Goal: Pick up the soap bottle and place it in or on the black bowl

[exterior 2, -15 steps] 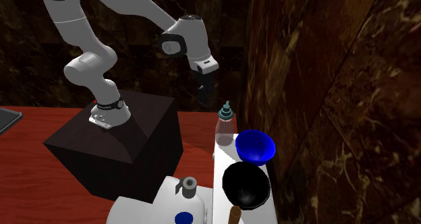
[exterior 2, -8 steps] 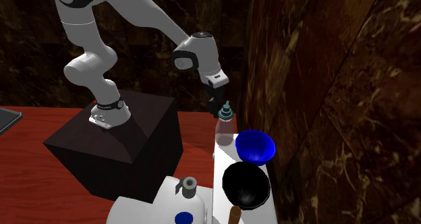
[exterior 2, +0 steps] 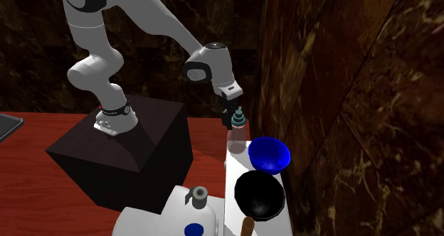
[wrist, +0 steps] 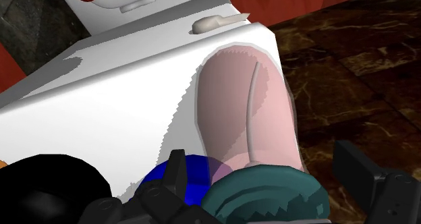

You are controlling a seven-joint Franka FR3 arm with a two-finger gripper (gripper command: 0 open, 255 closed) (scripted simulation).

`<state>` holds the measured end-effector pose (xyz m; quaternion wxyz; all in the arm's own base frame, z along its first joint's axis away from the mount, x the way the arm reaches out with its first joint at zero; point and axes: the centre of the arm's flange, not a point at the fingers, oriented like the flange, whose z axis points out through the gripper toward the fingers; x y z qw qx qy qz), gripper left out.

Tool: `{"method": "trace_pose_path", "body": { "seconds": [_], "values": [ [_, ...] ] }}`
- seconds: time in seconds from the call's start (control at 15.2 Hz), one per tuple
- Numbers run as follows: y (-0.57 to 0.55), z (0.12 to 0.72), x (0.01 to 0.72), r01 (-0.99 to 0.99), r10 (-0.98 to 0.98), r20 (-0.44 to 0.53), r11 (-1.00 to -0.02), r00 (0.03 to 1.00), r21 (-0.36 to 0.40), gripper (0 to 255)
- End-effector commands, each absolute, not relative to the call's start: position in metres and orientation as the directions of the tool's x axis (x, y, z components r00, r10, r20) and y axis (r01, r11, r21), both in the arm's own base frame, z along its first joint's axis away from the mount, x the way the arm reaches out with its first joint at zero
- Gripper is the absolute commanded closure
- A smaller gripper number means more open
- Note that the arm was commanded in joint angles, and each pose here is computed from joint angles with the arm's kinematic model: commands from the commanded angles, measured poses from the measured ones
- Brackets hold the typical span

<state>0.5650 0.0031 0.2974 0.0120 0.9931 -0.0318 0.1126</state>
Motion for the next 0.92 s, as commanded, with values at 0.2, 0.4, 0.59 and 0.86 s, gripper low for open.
{"method": "trace_pose_path", "body": {
  "seconds": [0.2,0.4,0.59,0.86],
  "values": [
    [0.0031,0.2972,0.565,-0.066,-0.06,0.225,-0.998,0.973,0.017,0],
    [0.0031,0.2971,0.5651,-0.066,-0.06,0.224,-0.998,0.973,0.017,255],
    [0.0031,0.2972,0.5651,-0.066,-0.06,0.224,-0.998,0.973,0.017,255],
    [0.0031,0.2971,0.5651,-0.066,-0.06,0.225,-0.998,0.973,0.017,255]
  ]
}}
